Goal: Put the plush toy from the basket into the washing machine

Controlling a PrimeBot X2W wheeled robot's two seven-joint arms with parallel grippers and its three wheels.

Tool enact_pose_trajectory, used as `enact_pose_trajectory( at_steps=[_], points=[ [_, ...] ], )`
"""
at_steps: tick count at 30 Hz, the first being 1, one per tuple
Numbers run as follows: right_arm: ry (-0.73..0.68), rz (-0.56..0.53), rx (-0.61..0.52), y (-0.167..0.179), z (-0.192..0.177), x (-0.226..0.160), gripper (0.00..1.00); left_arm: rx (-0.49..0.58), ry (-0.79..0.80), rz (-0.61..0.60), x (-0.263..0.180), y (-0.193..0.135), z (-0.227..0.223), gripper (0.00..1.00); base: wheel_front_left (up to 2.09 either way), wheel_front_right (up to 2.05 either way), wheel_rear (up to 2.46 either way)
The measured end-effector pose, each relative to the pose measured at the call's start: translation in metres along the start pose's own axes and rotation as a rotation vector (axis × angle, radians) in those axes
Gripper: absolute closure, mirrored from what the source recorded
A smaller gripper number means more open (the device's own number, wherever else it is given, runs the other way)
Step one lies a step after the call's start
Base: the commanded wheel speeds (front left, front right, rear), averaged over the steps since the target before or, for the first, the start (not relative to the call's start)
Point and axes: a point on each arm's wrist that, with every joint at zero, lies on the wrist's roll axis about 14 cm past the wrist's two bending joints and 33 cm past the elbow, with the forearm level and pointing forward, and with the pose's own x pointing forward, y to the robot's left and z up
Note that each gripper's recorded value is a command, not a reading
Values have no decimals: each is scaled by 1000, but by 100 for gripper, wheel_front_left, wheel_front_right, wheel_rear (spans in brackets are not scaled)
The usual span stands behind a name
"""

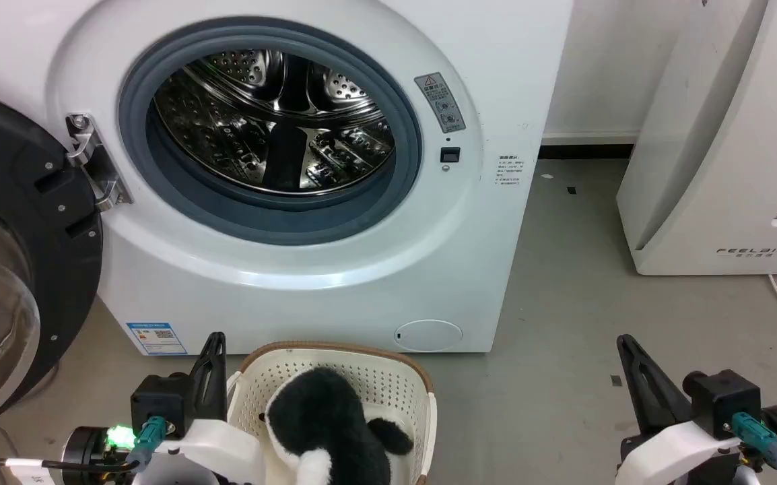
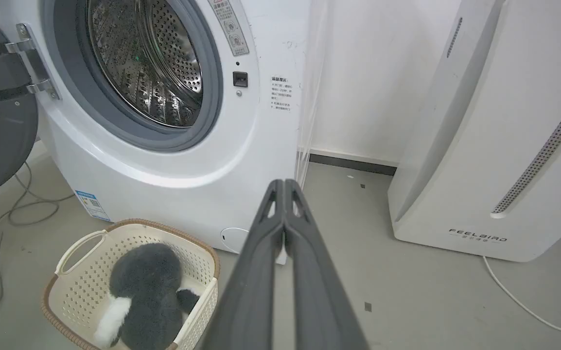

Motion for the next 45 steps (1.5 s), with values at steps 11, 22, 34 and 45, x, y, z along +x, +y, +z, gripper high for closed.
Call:
enact_pose_trajectory(
  at_steps=[11,22,34,45],
  points=[
    [0,0,0,0,0,0,100,0,0,0,0,0,0,100,0,0,0],
    [1,0,2,0,0,0,0,0,1,-2,0,-1,0,0,0,0,0],
    [-18,-15,29,-5,1,1,0,0,12,-3,2,-4,-8,0,0,0,0],
    [-14,-35,66,-12,-6,4,0,-6,59,-24,18,-12,-27,0,0,0,0]
  ],
)
